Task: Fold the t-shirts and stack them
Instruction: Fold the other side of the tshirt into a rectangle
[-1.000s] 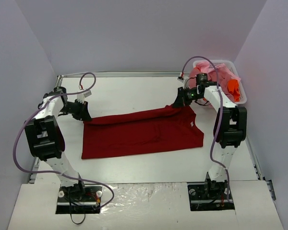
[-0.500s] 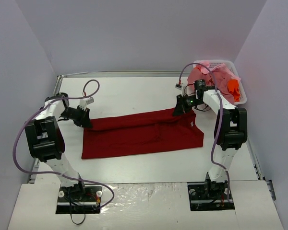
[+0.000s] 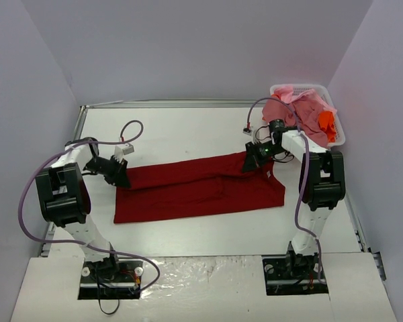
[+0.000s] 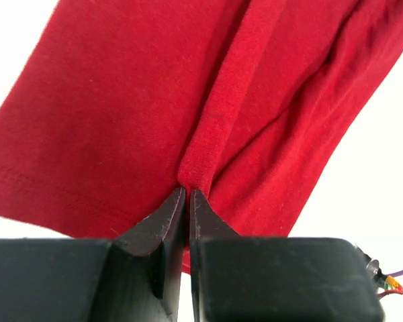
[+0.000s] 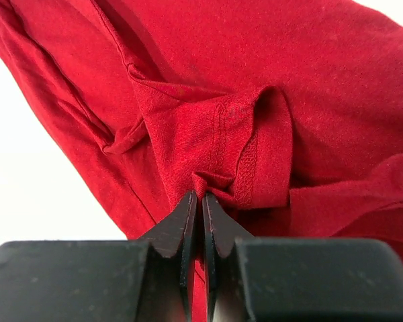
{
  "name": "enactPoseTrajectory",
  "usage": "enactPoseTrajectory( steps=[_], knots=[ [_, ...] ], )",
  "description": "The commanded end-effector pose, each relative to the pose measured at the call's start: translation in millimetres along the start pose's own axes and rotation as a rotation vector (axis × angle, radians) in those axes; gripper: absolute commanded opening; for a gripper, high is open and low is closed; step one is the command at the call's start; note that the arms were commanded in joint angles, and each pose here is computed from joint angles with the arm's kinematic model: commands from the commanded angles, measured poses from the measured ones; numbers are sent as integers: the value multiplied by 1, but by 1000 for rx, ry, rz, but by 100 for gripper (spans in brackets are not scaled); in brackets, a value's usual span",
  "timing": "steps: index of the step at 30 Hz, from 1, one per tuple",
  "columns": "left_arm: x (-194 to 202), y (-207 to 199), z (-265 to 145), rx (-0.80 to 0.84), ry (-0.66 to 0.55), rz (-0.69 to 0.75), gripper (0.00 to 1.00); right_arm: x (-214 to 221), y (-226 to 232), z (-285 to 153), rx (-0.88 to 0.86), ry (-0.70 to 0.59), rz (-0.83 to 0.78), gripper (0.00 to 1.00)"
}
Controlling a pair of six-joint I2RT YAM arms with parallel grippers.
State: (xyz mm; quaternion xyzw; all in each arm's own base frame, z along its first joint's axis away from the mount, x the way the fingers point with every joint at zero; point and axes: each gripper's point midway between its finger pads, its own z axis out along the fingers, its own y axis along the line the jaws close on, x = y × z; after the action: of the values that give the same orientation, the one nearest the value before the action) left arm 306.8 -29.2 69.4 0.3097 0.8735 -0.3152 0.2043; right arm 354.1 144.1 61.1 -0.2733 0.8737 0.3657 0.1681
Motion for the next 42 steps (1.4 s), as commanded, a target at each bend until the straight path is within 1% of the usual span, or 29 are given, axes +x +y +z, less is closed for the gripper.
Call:
enactPoseTrajectory(
  steps=[1,2,6,8,9,10,11,14,19,23,26,28,30,31,34,35,36,38,39,40,42],
  knots=[
    [-4,-11,-11,1,-19,70,6,12,9,0,-12,44,5,0],
    [-1,-14,-11,13,-13,68,10,14,10,1,-15,48,7,0],
    [6,-16,-11,19,10,80,17,23,9,5,-19,74,10,1],
    [9,-15,-11,8,25,87,18,29,9,8,-19,94,11,8],
    [10,-15,-12,1,30,93,19,33,9,10,-25,107,13,9],
    [12,-15,-14,-10,38,94,19,36,10,11,-29,118,10,20],
    [13,-15,-15,-15,44,97,20,37,10,12,-32,125,11,28],
    [16,-18,-17,-16,56,101,20,45,7,15,-36,152,15,34],
    [18,-32,-23,-3,59,126,22,60,8,20,-65,217,36,38],
    [32,-49,-25,42,91,120,24,68,10,22,-75,255,34,39],
    [36,-52,-26,25,97,137,24,75,12,21,-81,297,22,40],
    [38,-51,-24,0,88,124,24,81,13,17,-77,335,5,40],
    [38,-53,-24,-20,70,122,24,80,15,11,-79,353,-49,42],
    [33,-50,-24,-43,48,117,24,83,20,5,-87,374,-52,46],
    [29,-46,-23,-63,24,89,24,72,31,-15,-90,368,-145,53],
    [27,-45,-23,-63,16,79,24,65,35,-23,-75,352,-180,54],
    [26,-45,-23,-65,12,55,24,67,42,-30,-90,367,-183,55],
    [20,-42,-22,-66,-7,42,25,68,50,-40,-122,385,-249,57],
    [17,-40,-22,-68,-19,36,24,70,57,-48,-141,405,-254,61],
    [15,-39,-22,-71,-28,25,25,71,57,-50,-140,414,-273,63],
    [11,-36,-21,-77,-50,7,25,68,53,-58,-61,402,-343,66]
  ],
)
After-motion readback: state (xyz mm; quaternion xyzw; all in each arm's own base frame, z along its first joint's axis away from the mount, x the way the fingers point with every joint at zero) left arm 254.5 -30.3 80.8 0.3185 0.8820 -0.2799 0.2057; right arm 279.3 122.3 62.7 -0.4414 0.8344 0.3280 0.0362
